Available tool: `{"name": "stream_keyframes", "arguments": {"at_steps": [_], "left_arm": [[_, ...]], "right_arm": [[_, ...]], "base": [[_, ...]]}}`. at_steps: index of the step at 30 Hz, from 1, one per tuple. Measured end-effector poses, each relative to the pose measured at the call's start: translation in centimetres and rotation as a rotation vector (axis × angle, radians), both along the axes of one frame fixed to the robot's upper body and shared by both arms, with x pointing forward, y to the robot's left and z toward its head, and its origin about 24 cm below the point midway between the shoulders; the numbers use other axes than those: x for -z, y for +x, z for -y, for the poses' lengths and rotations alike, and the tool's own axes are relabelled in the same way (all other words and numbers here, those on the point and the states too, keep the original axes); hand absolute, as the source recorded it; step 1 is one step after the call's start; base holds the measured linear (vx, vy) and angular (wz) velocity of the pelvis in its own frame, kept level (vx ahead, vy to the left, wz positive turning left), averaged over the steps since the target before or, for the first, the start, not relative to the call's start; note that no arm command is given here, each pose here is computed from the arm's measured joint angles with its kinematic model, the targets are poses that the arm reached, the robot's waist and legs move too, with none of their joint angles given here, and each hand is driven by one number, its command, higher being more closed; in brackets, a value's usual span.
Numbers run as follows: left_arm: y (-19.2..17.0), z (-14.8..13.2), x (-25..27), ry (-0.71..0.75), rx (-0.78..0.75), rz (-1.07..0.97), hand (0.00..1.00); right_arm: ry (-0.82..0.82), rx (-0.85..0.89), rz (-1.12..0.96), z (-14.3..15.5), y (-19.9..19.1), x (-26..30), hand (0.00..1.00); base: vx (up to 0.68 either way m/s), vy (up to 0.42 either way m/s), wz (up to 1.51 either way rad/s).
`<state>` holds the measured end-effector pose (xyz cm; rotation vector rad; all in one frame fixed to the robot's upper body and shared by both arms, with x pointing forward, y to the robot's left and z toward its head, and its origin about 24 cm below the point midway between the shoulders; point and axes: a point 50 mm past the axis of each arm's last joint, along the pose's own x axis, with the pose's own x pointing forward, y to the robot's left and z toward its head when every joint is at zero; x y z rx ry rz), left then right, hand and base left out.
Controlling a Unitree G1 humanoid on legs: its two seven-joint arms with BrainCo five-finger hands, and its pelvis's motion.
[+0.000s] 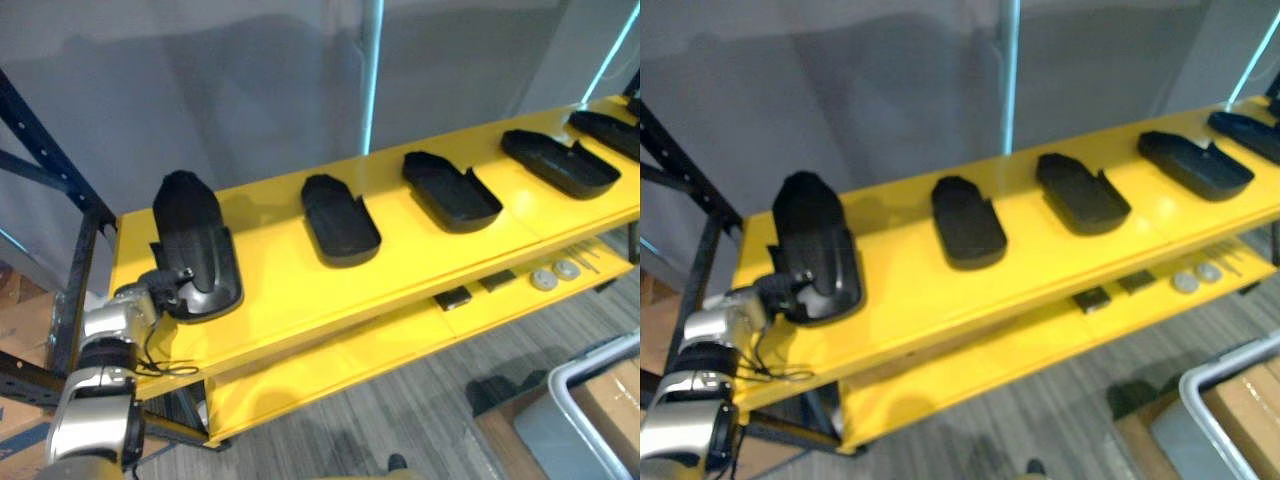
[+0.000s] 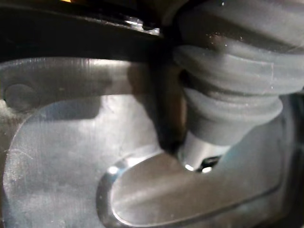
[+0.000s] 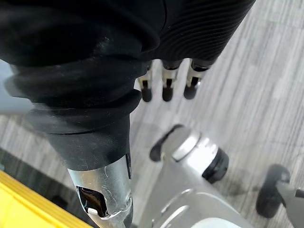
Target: Walk over and take plastic housings, then place them on the shelf
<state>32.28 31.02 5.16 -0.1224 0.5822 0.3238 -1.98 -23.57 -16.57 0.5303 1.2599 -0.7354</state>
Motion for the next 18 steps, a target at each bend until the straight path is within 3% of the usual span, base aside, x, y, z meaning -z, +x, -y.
{"name": "stream_keyframes", "arguments": {"at_steps": [18], "left_arm": [[1.0, 0.0, -1.2, 0.008, -0.021, 0.037, 1.00]], "right_arm": [[-0.012, 0.004, -0.011, 0.0, 0.1, 0.0, 0.00]], "base": [[-0.01, -0.002, 0.00]]}}
